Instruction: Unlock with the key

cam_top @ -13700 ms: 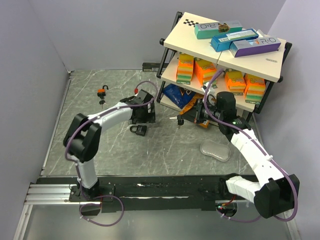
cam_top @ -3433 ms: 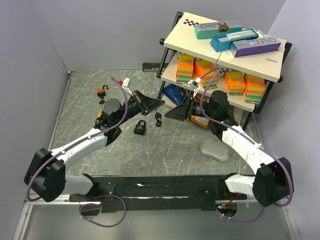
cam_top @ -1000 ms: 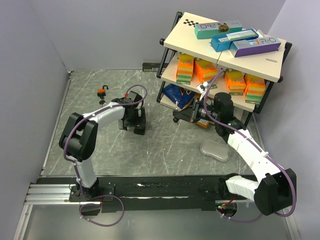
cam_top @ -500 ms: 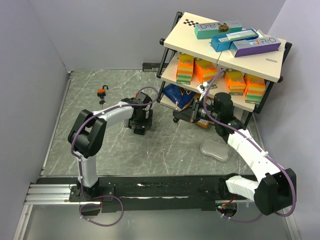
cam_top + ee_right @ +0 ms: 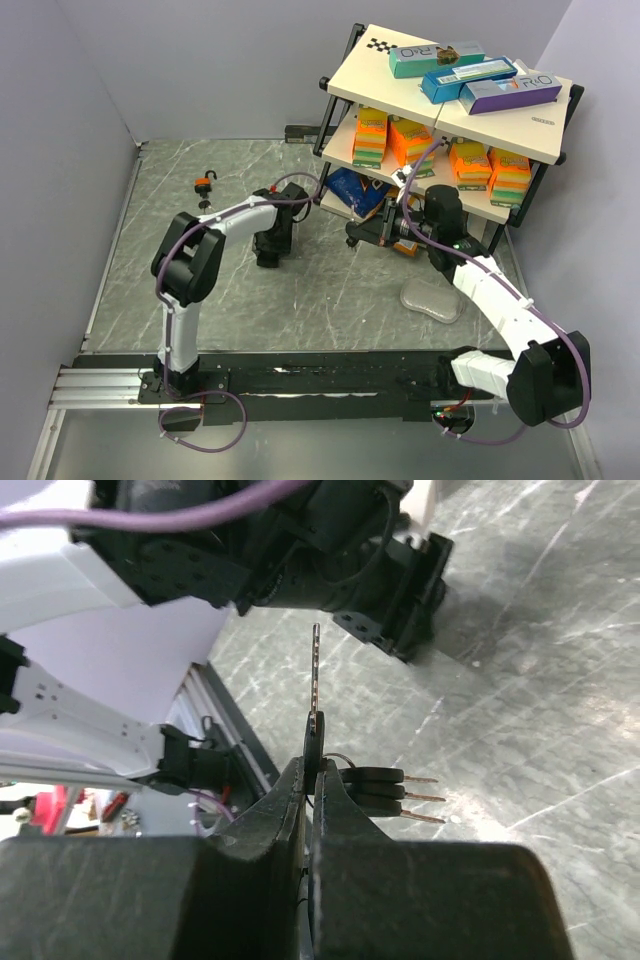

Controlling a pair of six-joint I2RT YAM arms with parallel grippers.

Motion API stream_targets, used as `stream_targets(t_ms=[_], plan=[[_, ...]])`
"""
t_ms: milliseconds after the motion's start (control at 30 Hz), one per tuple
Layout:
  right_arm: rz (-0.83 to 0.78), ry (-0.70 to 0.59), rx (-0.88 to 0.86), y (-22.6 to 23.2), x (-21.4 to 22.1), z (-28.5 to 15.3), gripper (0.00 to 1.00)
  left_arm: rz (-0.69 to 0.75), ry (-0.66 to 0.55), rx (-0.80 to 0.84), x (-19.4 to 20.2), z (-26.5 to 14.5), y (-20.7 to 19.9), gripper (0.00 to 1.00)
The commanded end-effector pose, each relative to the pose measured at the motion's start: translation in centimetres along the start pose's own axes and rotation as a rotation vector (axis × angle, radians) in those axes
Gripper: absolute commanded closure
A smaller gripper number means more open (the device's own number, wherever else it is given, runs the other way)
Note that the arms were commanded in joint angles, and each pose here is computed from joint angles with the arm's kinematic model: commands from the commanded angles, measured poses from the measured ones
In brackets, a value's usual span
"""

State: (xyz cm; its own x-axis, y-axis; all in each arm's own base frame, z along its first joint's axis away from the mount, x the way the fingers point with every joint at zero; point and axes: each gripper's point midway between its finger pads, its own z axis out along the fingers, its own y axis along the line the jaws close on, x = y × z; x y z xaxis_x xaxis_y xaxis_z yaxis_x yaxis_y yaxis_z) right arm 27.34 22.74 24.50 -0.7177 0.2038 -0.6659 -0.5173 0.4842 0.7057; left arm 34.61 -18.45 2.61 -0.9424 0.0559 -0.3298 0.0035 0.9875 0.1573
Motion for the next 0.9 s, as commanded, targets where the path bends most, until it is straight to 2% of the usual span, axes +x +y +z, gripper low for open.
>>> stream_targets(t_ms=[0, 133, 233, 400, 500, 600, 700, 867], plan=[[-0.053, 0.016, 0.026, -0.5, 0.4, 0.6, 1.0, 0.015, -0.103, -0.209, -3.0, -3.1, 2.4, 0.99], [-0.083, 0.053, 0.051, -0.4, 1.7, 0.9, 1.0, 0.123, -0.129, -0.411, -3.3, -4.7, 4.6, 0.99], [-0.118, 0.075, 0.047, 0.0, 2.3, 1.3, 1.0, 0.155, -0.135, -0.459, -3.3, -5.8, 4.6, 0.99], [-0.124, 0.156, -0.066, 1.5, 4.6, 3.8, 1.0, 0.05, -0.106, -0.308, -3.8, -8.1, 2.6, 0.99], [-0.086, 0.198, -0.154, 2.4, 5.9, 5.5, 1.0, 0.01, -0.066, -0.288, -3.7, -9.0, 2.3, 0.99], [-0.027, 0.234, -0.223, 3.0, 7.2, 6.5, 1.0, -0.027, -0.023, -0.247, -3.1, -8.8, 1.6, 0.99], [0.061, 0.261, -0.277, 3.2, 8.2, 7.0, 1.0, -0.117, 0.011, -0.128, -2.5, -9.6, 0.1, 0.99], [0.169, 0.311, -0.291, 2.7, 9.5, 7.6, 1.0, -0.204, 0.004, -0.006, -2.5, -10.9, -1.7, 0.99]])
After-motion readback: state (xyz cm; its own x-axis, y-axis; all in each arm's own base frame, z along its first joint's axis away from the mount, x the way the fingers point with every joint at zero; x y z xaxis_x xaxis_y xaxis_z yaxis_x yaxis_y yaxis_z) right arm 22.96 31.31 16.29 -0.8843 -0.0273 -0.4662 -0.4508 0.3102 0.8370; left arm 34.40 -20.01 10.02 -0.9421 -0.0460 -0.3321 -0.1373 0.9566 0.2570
